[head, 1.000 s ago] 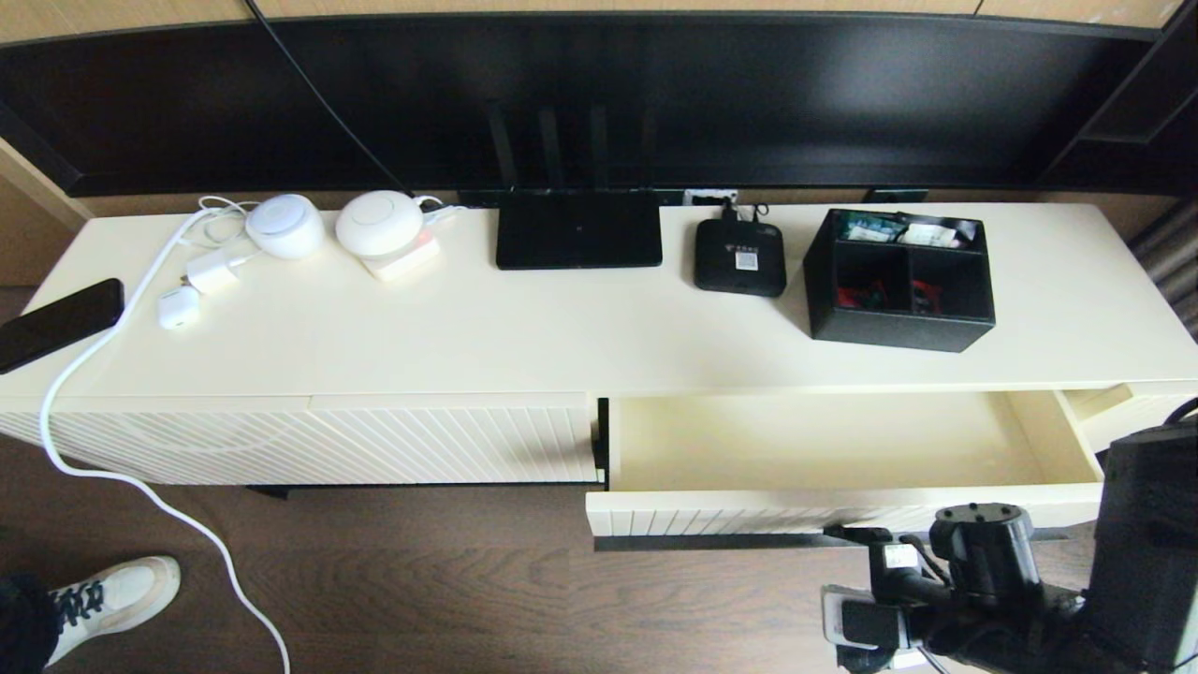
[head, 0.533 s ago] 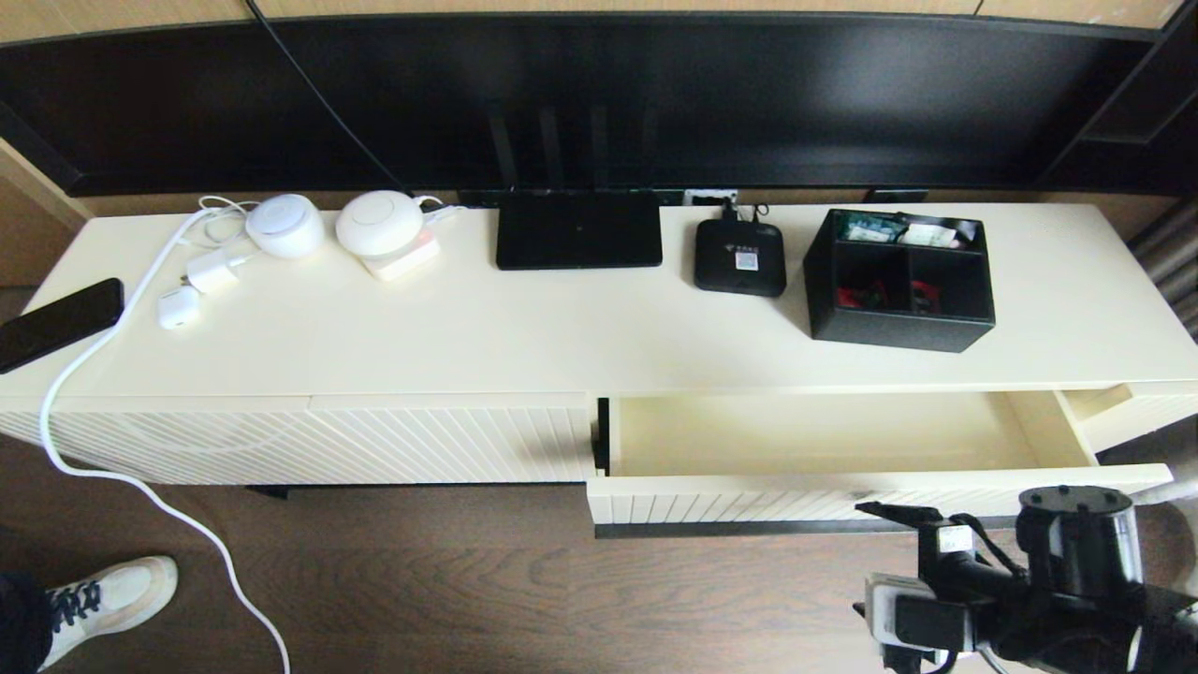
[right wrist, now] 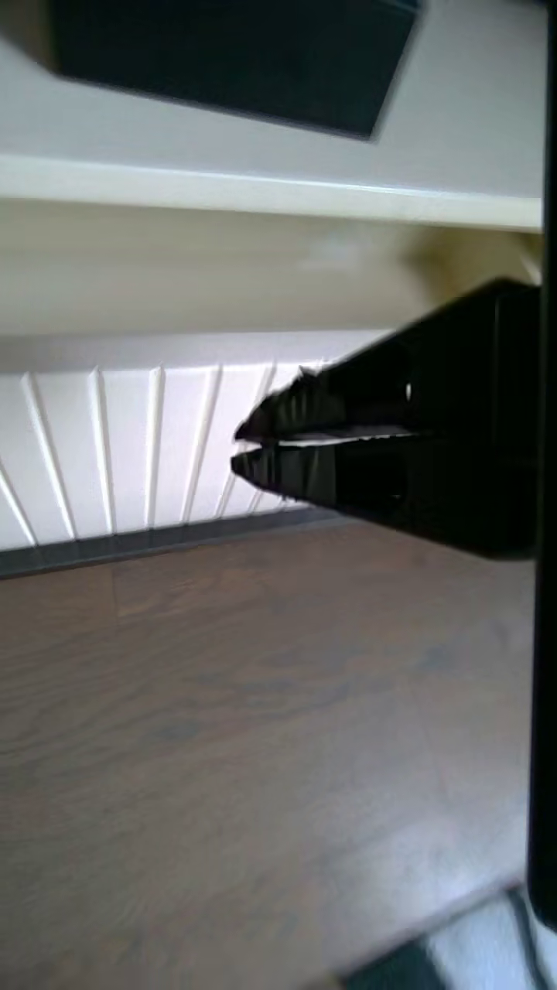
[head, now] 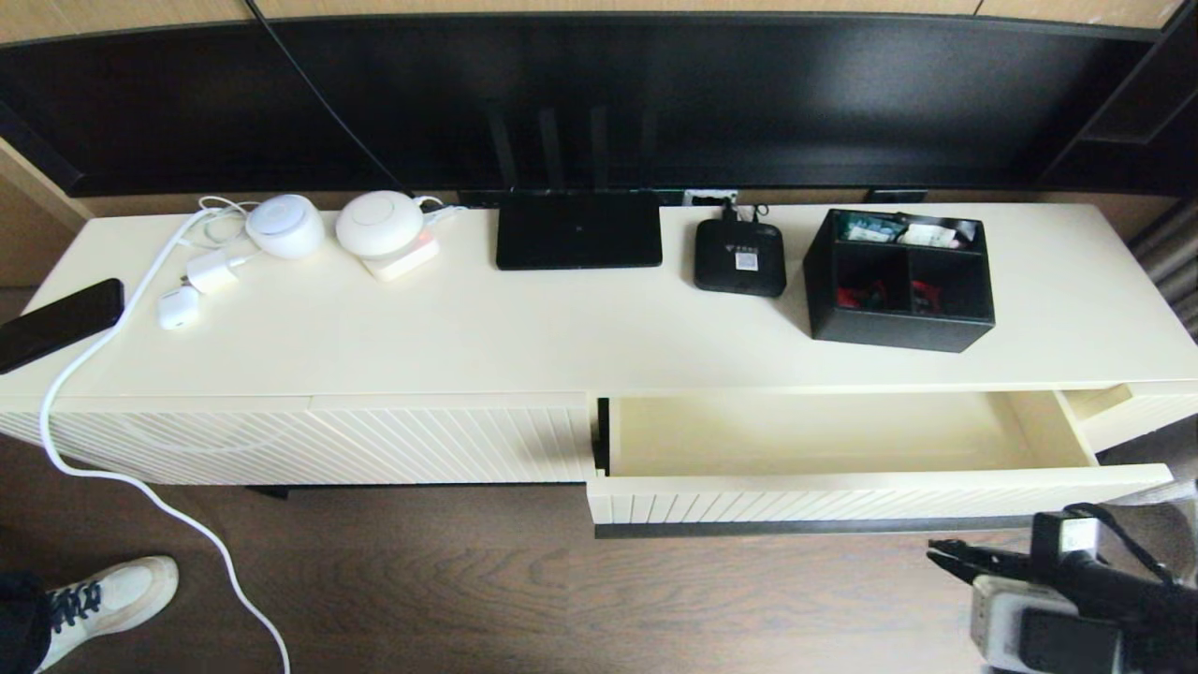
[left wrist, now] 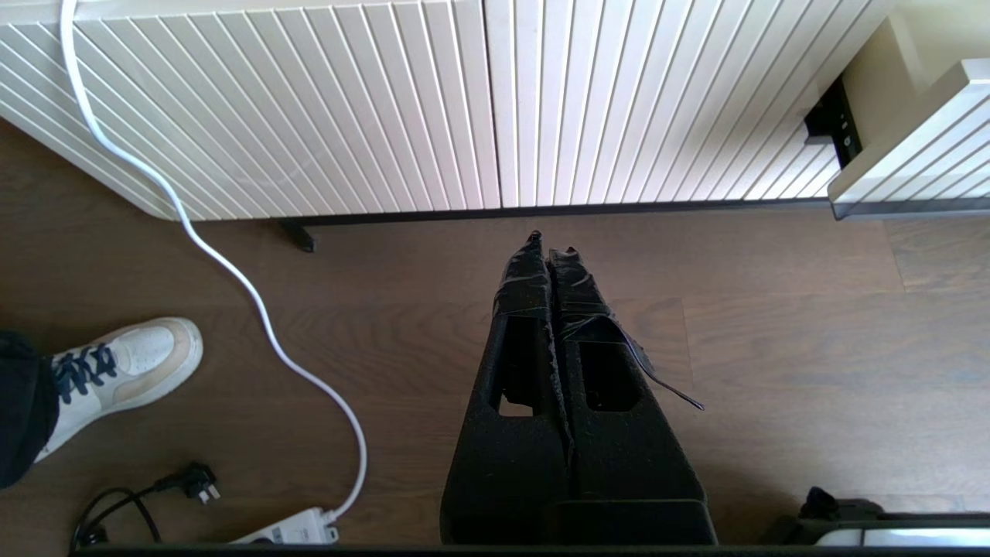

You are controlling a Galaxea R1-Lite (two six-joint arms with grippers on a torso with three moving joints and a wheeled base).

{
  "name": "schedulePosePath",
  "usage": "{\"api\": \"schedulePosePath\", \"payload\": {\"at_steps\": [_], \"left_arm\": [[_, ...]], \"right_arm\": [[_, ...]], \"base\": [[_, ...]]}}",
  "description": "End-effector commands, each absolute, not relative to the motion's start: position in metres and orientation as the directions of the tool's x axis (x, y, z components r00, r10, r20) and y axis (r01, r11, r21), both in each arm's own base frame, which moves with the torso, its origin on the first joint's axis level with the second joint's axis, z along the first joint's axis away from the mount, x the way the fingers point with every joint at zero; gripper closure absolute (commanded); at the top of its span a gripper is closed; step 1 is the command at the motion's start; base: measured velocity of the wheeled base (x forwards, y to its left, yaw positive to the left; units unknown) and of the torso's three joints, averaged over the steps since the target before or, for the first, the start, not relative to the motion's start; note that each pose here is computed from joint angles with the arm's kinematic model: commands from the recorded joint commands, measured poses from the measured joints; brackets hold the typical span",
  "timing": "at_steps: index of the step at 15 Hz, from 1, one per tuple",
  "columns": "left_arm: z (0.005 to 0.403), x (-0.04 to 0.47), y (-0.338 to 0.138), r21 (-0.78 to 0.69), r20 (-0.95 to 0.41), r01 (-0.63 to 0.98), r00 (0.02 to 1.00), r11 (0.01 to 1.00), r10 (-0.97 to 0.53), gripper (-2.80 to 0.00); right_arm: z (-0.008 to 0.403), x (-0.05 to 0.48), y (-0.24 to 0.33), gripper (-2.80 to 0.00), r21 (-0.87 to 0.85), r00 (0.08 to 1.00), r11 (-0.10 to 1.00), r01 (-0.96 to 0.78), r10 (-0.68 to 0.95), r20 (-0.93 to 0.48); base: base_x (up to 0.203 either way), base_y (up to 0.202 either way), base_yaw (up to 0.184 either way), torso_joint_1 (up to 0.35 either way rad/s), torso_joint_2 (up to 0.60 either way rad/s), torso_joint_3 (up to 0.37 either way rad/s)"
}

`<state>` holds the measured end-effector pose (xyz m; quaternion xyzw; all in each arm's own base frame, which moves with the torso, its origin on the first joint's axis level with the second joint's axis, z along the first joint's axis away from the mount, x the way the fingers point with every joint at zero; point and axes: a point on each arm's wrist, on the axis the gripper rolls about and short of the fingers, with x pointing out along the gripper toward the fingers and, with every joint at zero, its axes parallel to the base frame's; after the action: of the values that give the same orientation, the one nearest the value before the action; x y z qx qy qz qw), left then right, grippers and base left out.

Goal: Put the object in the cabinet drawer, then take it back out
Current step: Open the drawer

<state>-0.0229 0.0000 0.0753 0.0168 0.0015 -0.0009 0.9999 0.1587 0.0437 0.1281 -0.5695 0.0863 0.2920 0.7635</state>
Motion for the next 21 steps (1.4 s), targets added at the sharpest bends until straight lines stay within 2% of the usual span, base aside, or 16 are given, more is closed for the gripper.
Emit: {"api": "schedulePosePath", "payload": {"at_steps": [1, 4, 6, 8, 13, 17, 21], "left_arm": [[0.075, -0.023, 0.000, 0.034, -0.005, 0.002, 1.000, 0.999, -0.002, 0.00], [0.075, -0.023, 0.000, 0.034, -0.005, 0.002, 1.000, 0.999, -0.002, 0.00], [0.075, -0.023, 0.000, 0.034, -0.003, 0.002, 1.000, 0.999, -0.002, 0.00], [0.075, -0.023, 0.000, 0.034, -0.006, 0.002, 1.000, 0.999, -0.002, 0.00], [0.075, -0.023, 0.000, 0.034, -0.006, 0.002, 1.000, 0.999, -0.002, 0.00], [0.075, -0.023, 0.000, 0.034, -0.005, 0.002, 1.000, 0.999, -0.002, 0.00], [0.076, -0.023, 0.000, 0.034, -0.003, 0.002, 1.000, 0.999, -0.002, 0.00]], "right_arm": [[0.155, 0.125, 0.034, 0.00, -0.756, 0.795, 0.269, -0.596, 0.325, -0.512], [0.194, 0.121, 0.031, 0.00, -0.507, 0.772, 0.621, -0.598, 0.276, -0.573], [0.203, 0.143, 0.036, 0.00, -0.303, 0.733, 0.791, -0.532, 0.250, -0.633], [0.202, 0.168, 0.041, 0.00, -0.162, 0.703, 0.895, -0.416, 0.204, -0.681], [0.189, 0.230, 0.058, 0.00, 0.032, 0.633, 0.984, -0.177, 0.139, -0.762], [0.184, 0.267, 0.068, 0.00, 0.064, 0.618, 0.989, -0.135, 0.134, -0.775], [0.189, 0.290, 0.074, 0.00, 0.076, 0.641, 0.989, -0.126, 0.140, -0.755]], "base": [[0.000, 0.000, 0.000, 0.000, 0.00, 0.000], [0.000, 0.000, 0.000, 0.000, 0.00, 0.000], [0.000, 0.000, 0.000, 0.000, 0.00, 0.000], [0.000, 0.000, 0.000, 0.000, 0.00, 0.000], [0.000, 0.000, 0.000, 0.000, 0.00, 0.000], [0.000, 0.000, 0.000, 0.000, 0.00, 0.000], [0.000, 0.000, 0.000, 0.000, 0.00, 0.000]]}}
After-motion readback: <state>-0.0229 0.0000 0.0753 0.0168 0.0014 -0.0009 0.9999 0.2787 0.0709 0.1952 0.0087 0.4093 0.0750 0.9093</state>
